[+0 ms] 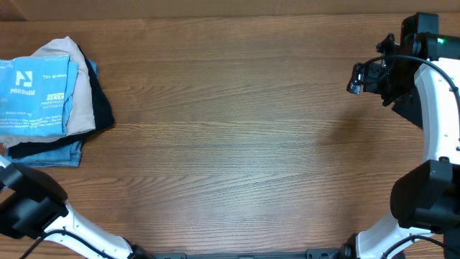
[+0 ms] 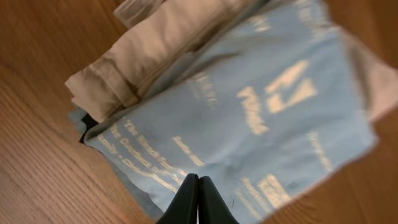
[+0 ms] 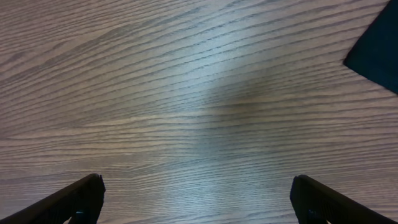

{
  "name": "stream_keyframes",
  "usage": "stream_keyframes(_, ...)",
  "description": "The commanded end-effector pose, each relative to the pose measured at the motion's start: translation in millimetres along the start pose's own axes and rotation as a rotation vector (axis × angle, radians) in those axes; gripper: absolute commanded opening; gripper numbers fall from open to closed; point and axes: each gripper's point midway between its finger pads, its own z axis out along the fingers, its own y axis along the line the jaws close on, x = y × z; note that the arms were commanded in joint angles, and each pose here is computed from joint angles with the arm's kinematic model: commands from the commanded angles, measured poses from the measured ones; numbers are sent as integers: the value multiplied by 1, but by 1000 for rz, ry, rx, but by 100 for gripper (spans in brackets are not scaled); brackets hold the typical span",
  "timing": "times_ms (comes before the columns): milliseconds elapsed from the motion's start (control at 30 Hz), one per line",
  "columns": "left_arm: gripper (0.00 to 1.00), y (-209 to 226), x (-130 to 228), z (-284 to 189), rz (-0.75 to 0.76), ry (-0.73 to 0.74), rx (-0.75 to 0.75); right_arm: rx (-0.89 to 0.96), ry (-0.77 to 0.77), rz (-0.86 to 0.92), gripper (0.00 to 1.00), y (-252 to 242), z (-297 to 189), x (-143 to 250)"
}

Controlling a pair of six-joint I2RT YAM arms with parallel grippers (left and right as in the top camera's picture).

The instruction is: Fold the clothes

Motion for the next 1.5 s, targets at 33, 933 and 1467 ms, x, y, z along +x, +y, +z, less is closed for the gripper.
stream_keyframes(33,4,34,9,48,-63,57,-117,10,-24,2,100,-2,-5,-5)
stream_keyframes(933,100,-221,105,-76,412,-96,362,10,-24,2,100,-2,-5,-5)
stream_keyframes(1467,100,-238,128,-79,462,-73,382,10,-24,3,100,-2,-5,-5)
